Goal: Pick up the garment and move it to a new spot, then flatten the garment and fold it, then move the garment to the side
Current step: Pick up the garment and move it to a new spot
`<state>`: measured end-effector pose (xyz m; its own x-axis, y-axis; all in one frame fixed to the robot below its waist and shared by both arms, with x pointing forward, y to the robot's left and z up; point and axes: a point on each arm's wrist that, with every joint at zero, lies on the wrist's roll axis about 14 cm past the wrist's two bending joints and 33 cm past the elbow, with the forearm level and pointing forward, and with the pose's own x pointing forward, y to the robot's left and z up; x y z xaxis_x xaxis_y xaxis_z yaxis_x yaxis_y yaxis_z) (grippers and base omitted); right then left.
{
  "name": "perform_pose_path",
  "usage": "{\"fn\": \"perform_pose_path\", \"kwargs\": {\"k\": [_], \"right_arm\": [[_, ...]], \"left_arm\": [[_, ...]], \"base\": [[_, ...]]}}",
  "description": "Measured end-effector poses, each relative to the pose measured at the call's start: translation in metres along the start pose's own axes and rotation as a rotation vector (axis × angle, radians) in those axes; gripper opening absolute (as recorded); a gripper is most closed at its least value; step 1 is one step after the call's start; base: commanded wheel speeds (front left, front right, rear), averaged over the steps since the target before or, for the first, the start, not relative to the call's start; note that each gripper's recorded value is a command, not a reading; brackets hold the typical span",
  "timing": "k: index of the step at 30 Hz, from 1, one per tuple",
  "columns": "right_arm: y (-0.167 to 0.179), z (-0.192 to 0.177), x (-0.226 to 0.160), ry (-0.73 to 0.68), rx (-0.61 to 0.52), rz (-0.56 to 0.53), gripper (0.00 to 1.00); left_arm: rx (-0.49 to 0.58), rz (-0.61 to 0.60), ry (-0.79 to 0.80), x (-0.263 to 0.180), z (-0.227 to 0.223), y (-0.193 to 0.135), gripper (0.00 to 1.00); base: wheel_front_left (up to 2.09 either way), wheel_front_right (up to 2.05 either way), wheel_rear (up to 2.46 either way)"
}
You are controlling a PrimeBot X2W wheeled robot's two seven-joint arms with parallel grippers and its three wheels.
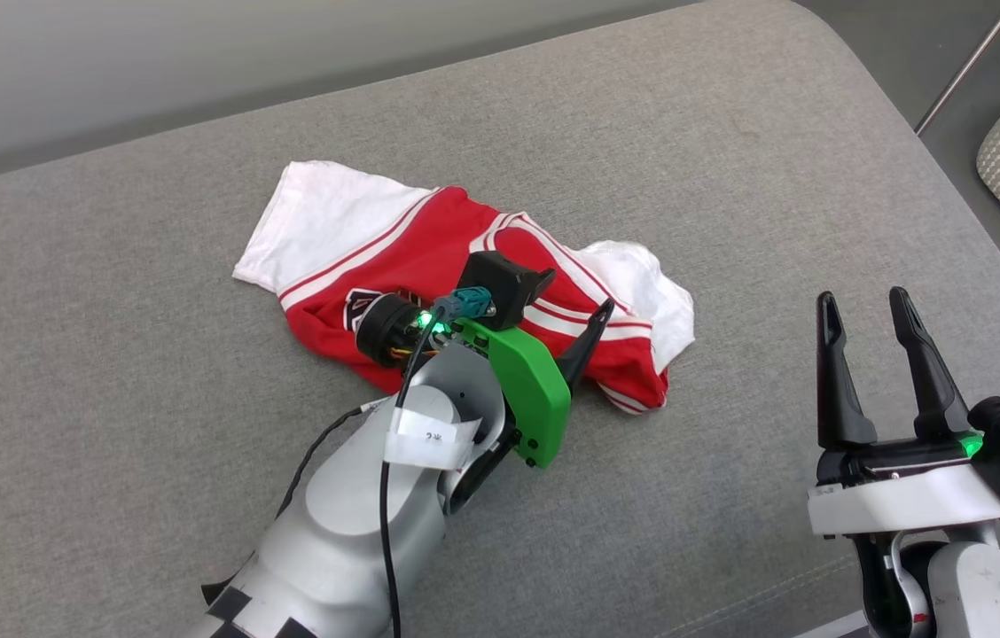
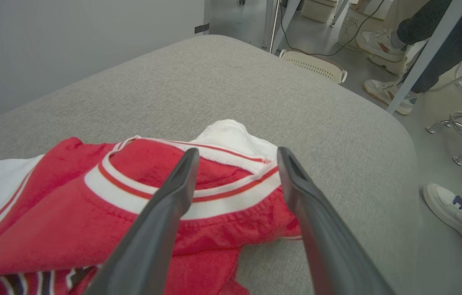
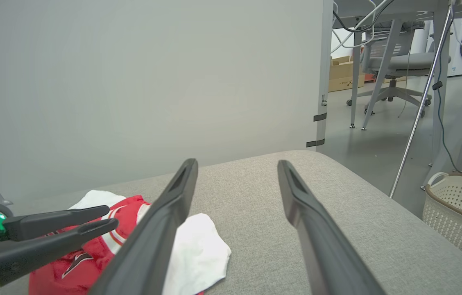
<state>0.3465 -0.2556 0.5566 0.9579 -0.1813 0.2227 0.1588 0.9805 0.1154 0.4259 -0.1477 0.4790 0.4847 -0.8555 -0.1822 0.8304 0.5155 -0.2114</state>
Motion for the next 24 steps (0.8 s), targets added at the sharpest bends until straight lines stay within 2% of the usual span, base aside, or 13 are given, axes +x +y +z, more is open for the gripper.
{"fn": "perform_pose_path", "kwargs": {"k": [5, 10, 16, 24], "right_arm": [[0.006, -0.005, 0.003, 0.01, 0.012, 0.015, 1.0], [0.016, -0.007, 0.009, 0.006, 0.027, 0.048, 1.0], [0.036, -0.006, 0.014, -0.006, 0.038, 0.109, 1.0], [0.063, -0.005, 0.014, -0.014, 0.059, 0.19, 1.0]], "left_arm": [[-0.01, 0.035, -0.084, -0.001, 0.014, 0.013, 1.0], [0.007, 0.131, -0.143, -0.021, 0.025, 0.046, 1.0], [0.068, 0.301, -0.246, -0.073, 0.053, 0.097, 1.0], [0.124, 0.52, -0.338, -0.165, 0.067, 0.134, 1.0]], "base": [[0.0, 0.0, 0.0], [0.0, 0.0, 0.0], [0.0, 0.0, 0.0], [0.0, 0.0, 0.0]]}}
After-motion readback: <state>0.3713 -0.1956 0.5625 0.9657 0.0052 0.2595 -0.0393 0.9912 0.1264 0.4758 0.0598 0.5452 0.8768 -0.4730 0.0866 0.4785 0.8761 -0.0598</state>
